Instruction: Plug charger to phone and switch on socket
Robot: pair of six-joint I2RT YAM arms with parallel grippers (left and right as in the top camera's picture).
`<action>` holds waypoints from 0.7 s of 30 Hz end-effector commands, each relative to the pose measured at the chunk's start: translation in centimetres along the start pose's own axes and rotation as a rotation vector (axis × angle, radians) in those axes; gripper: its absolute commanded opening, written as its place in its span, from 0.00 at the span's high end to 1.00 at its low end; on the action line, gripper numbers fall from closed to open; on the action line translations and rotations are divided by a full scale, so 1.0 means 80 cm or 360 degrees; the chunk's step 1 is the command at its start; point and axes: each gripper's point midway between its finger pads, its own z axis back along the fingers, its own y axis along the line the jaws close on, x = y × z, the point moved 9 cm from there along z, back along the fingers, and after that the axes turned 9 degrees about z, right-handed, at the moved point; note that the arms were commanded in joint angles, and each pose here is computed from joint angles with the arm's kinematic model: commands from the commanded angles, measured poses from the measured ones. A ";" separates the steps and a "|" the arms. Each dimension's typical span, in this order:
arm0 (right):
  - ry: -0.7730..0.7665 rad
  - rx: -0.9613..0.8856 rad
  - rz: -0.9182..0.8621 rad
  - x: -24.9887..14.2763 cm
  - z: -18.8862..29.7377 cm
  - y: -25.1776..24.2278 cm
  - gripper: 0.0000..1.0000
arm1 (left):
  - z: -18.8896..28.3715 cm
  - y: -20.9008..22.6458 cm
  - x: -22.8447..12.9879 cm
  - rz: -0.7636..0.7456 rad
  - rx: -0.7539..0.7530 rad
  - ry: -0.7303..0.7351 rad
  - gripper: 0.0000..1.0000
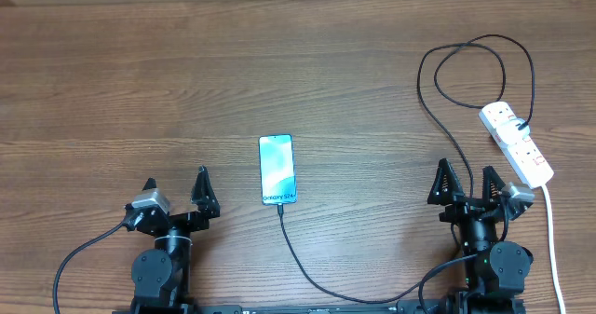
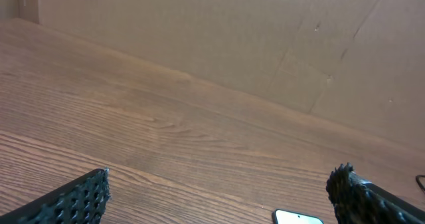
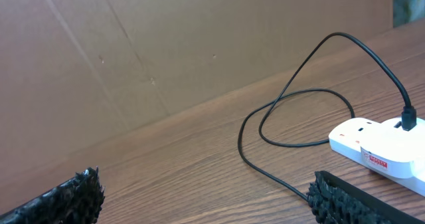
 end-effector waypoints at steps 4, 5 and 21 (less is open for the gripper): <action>-0.0014 -0.0014 0.0019 -0.002 0.000 -0.002 0.00 | 0.000 0.001 0.000 0.0005 0.0007 -0.0006 0.00; -0.0014 -0.0014 0.0019 -0.002 0.000 -0.002 0.00 | 0.000 0.001 0.000 0.0005 0.0007 -0.0007 0.00; -0.0014 -0.0014 0.0019 -0.002 0.000 -0.002 0.00 | 0.000 -0.001 -0.002 -0.0393 -0.0081 0.0035 0.00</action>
